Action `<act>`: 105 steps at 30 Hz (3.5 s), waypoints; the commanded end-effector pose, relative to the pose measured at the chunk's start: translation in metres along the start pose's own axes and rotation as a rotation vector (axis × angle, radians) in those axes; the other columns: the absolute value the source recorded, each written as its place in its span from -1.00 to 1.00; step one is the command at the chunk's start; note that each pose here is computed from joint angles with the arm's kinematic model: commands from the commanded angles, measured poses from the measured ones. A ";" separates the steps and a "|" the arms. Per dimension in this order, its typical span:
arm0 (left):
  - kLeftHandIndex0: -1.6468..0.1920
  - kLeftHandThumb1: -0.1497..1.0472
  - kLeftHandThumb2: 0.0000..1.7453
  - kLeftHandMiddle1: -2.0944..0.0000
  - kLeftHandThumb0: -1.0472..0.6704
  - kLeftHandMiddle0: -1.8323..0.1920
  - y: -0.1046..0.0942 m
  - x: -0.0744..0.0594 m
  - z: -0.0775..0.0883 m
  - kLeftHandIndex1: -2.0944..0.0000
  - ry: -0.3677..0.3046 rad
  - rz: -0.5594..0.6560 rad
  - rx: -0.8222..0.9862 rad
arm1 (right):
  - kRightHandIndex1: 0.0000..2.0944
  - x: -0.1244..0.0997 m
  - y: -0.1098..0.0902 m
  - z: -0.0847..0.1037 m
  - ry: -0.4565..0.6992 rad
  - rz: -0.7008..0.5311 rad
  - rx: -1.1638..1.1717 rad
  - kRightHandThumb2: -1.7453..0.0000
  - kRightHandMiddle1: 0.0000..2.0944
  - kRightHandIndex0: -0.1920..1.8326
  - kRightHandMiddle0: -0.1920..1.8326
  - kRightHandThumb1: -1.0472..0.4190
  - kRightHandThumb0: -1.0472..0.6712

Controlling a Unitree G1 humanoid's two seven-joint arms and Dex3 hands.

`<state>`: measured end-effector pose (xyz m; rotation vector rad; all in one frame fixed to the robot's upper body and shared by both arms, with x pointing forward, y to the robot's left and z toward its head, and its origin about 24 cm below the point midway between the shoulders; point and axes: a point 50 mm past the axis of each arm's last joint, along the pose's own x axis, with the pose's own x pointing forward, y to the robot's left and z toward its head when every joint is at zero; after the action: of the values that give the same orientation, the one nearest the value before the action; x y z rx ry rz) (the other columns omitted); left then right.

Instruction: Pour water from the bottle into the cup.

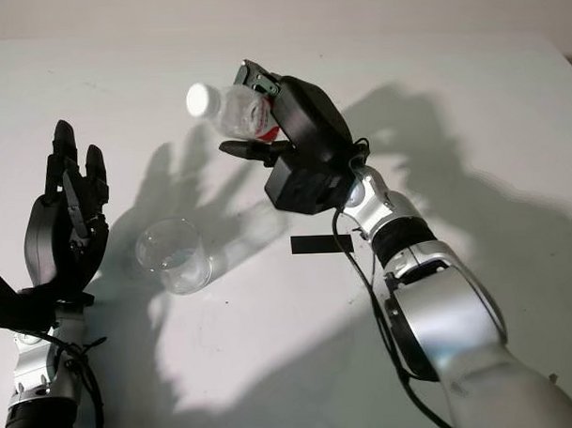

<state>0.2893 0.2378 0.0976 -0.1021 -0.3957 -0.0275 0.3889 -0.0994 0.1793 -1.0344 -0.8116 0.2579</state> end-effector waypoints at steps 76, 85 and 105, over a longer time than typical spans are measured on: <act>1.00 1.00 -0.19 1.00 -0.61 1.00 -0.008 0.003 -0.010 1.00 0.003 0.020 -0.043 | 1.00 0.018 0.000 0.046 -0.555 -0.214 -0.452 0.64 1.00 0.41 0.06 -1.00 -0.37; 1.00 1.00 -0.20 1.00 -0.61 1.00 -0.007 0.002 -0.010 1.00 0.005 0.023 -0.041 | 1.00 0.017 -0.006 0.028 -0.152 -0.140 0.047 0.61 1.00 0.44 0.13 -1.00 -0.26; 1.00 1.00 -0.21 1.00 -0.61 1.00 -0.005 -0.001 -0.011 1.00 0.028 0.021 -0.062 | 1.00 -0.068 -0.007 -0.024 0.400 0.045 1.198 0.43 1.00 0.37 0.14 -1.00 -0.27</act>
<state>0.2980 0.2302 0.0975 -0.1550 -0.4003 -0.0325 0.3634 -0.1467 0.1423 0.0408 -0.1452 0.4876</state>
